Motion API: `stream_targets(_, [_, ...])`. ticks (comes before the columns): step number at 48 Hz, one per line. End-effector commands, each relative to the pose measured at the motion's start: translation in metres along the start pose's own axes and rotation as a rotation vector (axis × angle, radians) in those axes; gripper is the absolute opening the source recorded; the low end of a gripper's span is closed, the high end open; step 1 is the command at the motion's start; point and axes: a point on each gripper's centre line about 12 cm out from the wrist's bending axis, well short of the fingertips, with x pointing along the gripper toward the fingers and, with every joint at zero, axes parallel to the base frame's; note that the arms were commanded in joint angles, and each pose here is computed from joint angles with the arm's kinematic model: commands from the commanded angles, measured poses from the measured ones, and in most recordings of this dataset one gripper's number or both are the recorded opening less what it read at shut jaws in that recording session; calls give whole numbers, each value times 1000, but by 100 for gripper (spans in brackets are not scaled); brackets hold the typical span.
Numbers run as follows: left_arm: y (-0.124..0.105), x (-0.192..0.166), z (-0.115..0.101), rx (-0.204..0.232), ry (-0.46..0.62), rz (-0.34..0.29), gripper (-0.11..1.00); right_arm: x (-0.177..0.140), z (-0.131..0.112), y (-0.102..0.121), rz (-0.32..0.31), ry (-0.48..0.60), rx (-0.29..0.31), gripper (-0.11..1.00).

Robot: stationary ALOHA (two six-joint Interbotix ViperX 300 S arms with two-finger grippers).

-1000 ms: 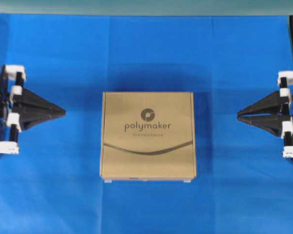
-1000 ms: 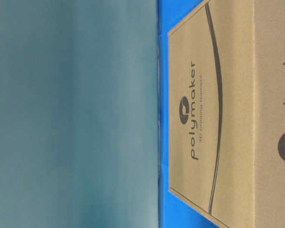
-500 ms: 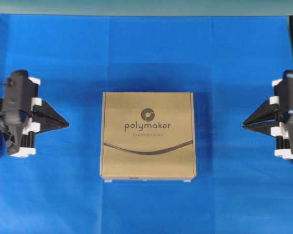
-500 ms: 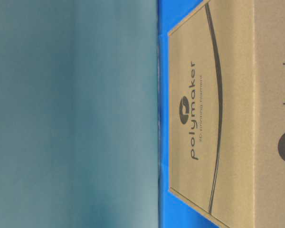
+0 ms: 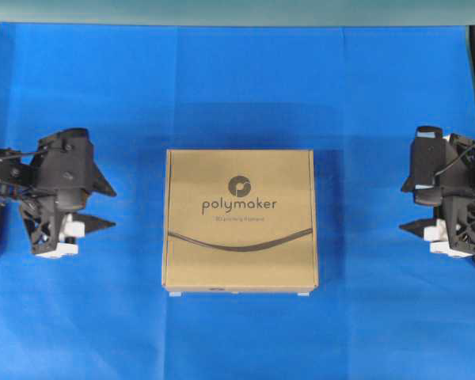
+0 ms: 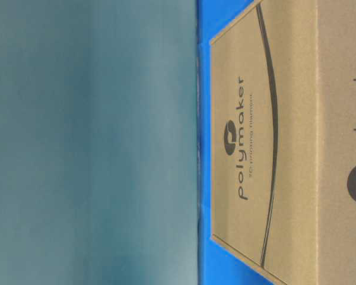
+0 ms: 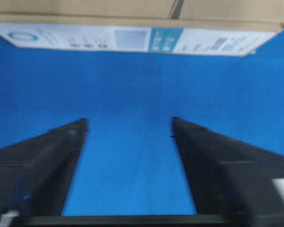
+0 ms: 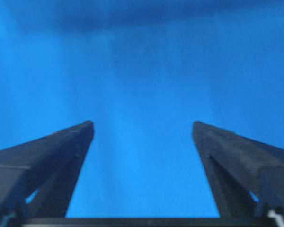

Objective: Lift up the cardboard box by clamping it between your arms.
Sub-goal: 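Move both grippers inward toward the left and right sides of the box, then press both grippers against opposite sides of the polymaker box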

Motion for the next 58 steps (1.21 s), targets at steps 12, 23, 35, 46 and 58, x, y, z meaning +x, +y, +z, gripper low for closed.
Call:
stream_targets(12, [5, 24, 1, -13, 57, 13, 86, 15, 3, -3, -14, 38, -11, 99])
stream_targets(23, [8, 45, 7, -20, 58, 19, 87, 38, 9, -3, -15, 24, -10, 99])
stream_targets(35, [10, 68, 9, -21, 110, 21, 87, 64, 30, -3, -16, 44, -7, 99])
stream_targets(46, [10, 83, 16, -15, 121, 20, 87, 88, 53, -3, -16, 55, -11, 99])
stream_targets(58, [9, 90, 22, -4, 112, 17, 87, 107, 69, 1, -10, 26, -21, 99])
